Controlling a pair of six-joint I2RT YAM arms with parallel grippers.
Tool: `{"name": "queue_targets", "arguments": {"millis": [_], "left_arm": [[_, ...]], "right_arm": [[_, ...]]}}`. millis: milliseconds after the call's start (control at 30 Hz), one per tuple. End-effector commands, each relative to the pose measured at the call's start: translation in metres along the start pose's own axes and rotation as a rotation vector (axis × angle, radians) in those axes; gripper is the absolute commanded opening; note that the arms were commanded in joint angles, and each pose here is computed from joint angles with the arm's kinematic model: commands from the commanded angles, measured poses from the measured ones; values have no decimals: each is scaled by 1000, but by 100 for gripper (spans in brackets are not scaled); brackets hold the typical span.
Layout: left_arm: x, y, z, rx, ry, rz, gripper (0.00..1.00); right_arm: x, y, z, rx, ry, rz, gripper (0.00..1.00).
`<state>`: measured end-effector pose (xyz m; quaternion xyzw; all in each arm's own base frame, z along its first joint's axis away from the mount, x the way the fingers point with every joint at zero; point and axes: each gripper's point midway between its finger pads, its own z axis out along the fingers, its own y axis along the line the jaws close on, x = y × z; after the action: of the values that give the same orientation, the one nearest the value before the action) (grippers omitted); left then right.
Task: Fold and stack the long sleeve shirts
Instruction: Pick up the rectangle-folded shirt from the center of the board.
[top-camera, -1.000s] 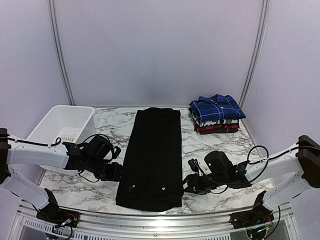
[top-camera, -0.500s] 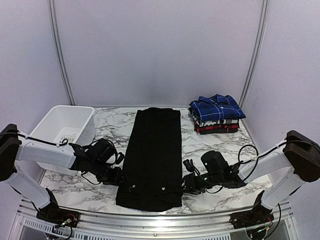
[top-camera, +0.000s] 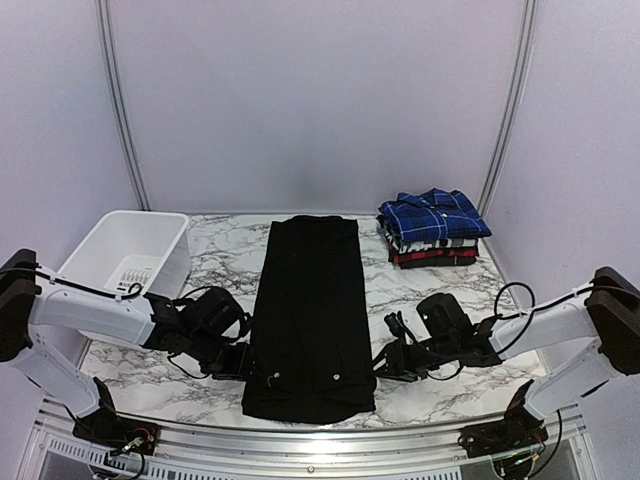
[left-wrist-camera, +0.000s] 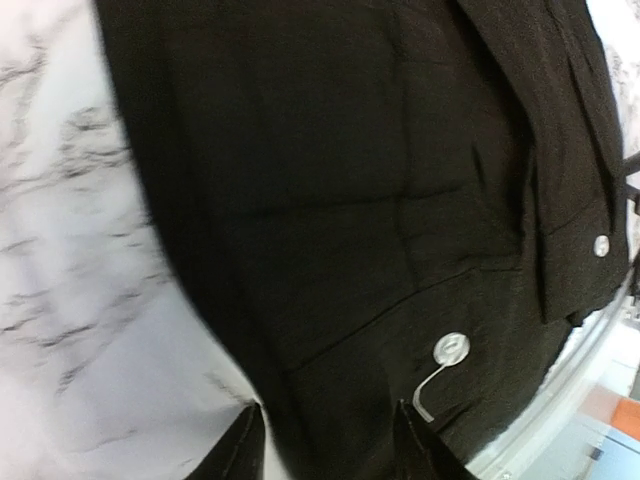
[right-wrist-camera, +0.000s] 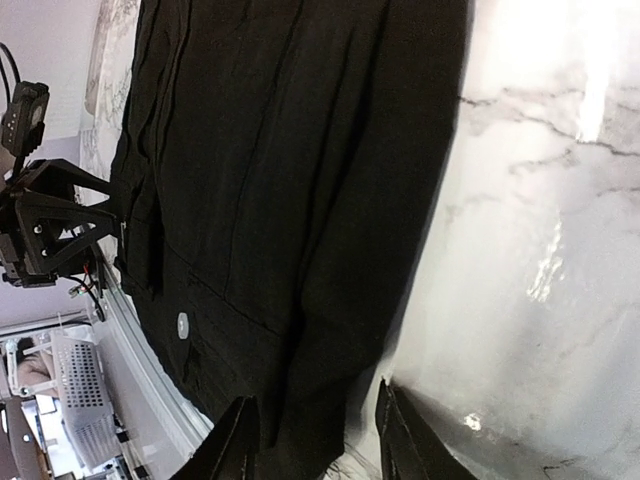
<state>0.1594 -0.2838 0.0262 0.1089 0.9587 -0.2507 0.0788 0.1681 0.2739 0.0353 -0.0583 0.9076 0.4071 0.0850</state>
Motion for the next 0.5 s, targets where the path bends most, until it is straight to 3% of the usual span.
{"name": "queue_targets", "arguments": {"millis": [0, 267, 467], "left_arm": [[6, 26, -14, -132, -11, -36, 50], [13, 28, -1, -114, 23, -40, 51], [21, 25, 9, -81, 56, -61, 39]], "right_arm": [[13, -8, -1, 12, 41, 7, 42], [22, 6, 10, -25, 78, 5, 44], [33, 12, 17, -47, 100, 10, 42]]}}
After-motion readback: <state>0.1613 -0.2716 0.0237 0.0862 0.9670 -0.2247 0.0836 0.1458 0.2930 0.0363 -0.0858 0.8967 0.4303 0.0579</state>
